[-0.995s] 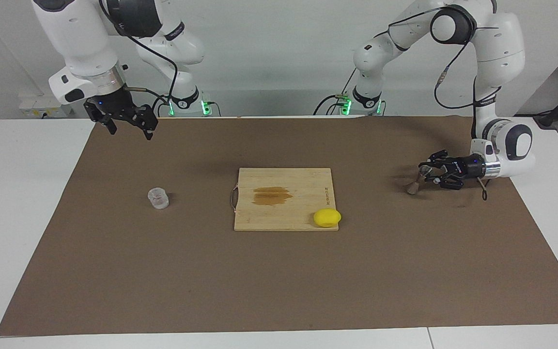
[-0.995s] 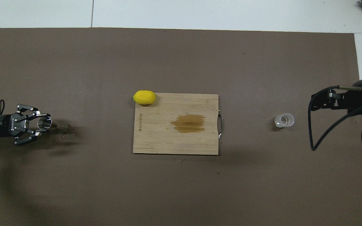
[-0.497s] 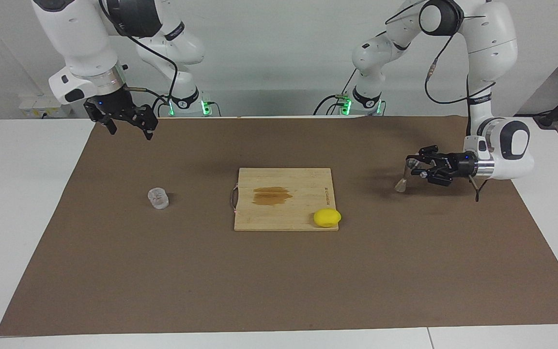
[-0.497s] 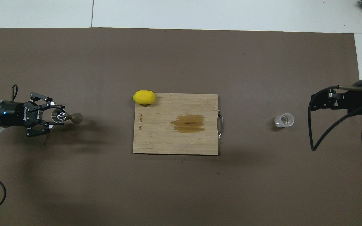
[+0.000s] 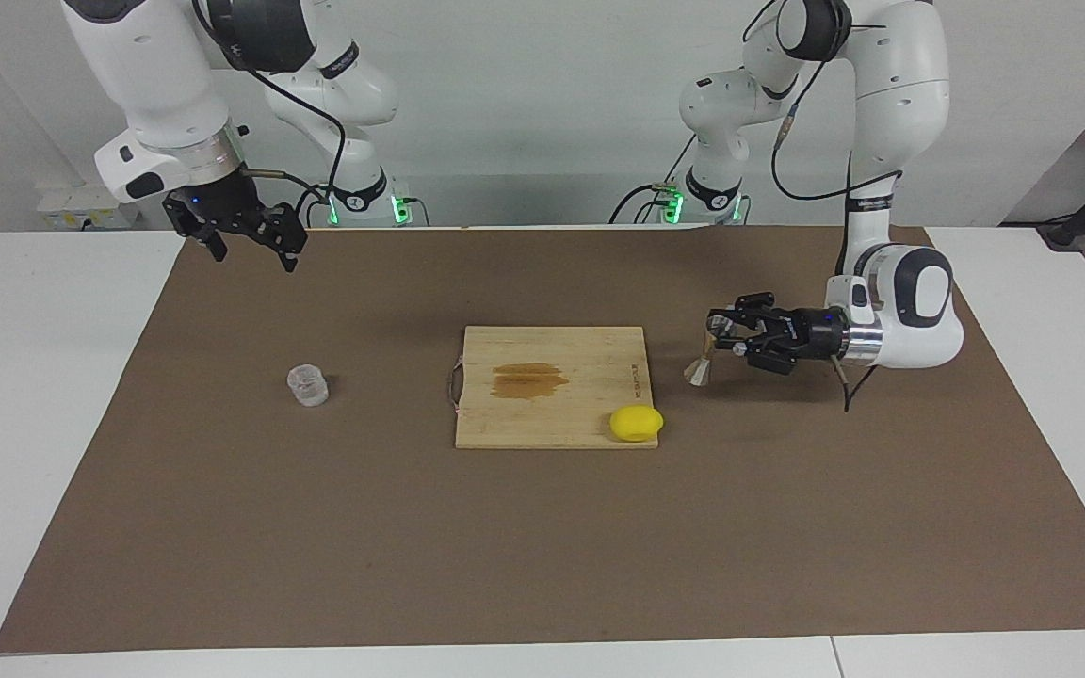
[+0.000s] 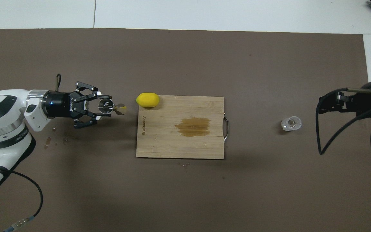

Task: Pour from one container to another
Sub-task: 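Carry the dark metal cup with the left gripper over the cutting board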

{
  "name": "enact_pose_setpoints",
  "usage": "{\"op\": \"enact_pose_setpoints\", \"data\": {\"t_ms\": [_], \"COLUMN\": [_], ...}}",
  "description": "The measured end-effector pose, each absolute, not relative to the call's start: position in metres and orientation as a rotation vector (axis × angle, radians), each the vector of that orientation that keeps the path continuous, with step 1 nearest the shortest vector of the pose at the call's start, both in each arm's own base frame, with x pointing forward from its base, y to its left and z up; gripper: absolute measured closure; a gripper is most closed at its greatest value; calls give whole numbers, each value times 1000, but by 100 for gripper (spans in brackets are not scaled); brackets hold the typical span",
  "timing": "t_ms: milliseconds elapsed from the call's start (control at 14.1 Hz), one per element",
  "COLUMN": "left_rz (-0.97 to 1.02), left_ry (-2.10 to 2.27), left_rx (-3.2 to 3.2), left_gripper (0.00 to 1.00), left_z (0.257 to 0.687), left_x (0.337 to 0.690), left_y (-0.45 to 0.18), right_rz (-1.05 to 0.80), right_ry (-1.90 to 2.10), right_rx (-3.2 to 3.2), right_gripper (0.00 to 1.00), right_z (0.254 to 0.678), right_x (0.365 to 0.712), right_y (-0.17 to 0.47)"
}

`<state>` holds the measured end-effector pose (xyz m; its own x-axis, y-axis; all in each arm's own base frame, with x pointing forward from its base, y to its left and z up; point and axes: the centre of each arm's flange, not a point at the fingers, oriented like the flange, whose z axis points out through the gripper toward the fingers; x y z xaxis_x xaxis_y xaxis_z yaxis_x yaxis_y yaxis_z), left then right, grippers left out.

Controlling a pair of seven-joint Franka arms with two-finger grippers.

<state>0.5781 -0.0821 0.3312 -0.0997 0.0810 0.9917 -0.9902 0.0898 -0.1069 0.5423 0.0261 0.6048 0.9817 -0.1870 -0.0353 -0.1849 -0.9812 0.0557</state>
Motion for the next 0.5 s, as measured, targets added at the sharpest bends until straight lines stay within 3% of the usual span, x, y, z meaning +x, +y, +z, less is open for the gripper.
{"op": "enact_pose_setpoints", "data": {"t_ms": [497], "left_rz": [1327], "left_ry": [-1202], "left_rx": [1182], "left_gripper": [48], "left_z": [339], "left_x": [561], "left_y": [-235], "right_rz": [-62], "right_ry": [-289], "right_rx": [3075], "right_gripper": [0], "right_z": [605], "right_x": [542], "right_y": [26]}}
